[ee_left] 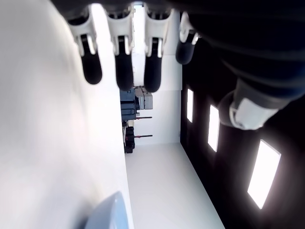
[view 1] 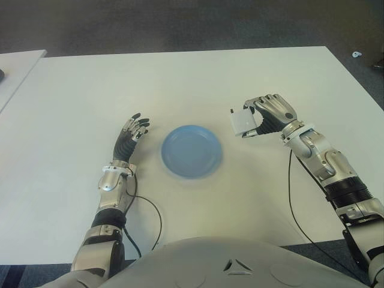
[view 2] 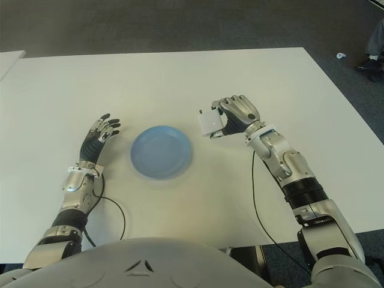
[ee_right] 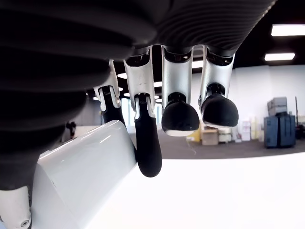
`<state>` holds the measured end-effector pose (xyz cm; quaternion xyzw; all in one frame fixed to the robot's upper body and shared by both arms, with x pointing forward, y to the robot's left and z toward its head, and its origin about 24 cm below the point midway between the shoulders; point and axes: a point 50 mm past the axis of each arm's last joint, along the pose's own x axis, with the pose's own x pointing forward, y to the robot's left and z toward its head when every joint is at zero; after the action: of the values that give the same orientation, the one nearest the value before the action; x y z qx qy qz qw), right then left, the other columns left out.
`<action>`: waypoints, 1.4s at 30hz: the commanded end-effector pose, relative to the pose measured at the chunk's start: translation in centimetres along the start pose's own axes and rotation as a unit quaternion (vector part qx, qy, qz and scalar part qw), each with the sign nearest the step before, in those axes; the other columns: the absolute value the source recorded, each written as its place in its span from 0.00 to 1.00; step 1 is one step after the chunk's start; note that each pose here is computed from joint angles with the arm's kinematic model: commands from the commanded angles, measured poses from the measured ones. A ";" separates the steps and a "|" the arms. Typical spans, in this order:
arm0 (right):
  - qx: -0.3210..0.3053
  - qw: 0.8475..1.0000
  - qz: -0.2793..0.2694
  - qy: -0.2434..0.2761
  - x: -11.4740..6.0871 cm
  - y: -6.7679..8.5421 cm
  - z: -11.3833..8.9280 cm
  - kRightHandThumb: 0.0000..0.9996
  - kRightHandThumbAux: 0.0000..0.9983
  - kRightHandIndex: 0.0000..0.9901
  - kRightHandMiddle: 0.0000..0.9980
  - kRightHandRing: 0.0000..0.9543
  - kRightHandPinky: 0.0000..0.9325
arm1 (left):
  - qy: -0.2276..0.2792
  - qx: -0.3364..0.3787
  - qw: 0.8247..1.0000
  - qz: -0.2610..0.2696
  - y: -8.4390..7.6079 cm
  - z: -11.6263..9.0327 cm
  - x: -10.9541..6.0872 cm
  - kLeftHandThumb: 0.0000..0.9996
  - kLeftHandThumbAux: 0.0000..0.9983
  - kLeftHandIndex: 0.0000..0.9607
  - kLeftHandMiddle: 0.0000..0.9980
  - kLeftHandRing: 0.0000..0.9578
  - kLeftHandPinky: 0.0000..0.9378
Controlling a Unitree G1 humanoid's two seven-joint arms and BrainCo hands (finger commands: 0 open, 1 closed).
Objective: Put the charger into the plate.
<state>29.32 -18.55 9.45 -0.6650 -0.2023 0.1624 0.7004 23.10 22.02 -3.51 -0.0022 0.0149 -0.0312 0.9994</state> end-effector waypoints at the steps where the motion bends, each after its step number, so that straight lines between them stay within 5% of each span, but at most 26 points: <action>1: -0.010 1.000 -0.017 -0.022 0.5 -0.1 0.8 0.86 0.68 0.41 0.55 0.90 0.90 | 0.121 -0.036 0.992 0.005 -1.3 -4.4 -3.0 0.00 0.48 0.13 0.23 0.24 0.24; 18: 0.025 0.996 -0.032 -0.079 3.3 1.0 5.2 0.86 0.67 0.41 0.54 0.90 0.90 | 0.124 -0.037 0.992 0.003 -1.7 -4.5 -2.8 0.00 0.49 0.14 0.24 0.24 0.25; 42: 0.074 0.993 -0.008 -0.088 5.0 1.5 7.9 0.86 0.68 0.41 0.53 0.87 0.86 | 0.117 -0.045 0.992 0.004 -2.4 -4.5 -2.8 0.00 0.50 0.15 0.25 0.25 0.25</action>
<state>29.57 -9.49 8.70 -0.6001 -0.2646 0.2231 0.7212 23.49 21.63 -3.54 -0.0019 0.0175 -0.0286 0.9994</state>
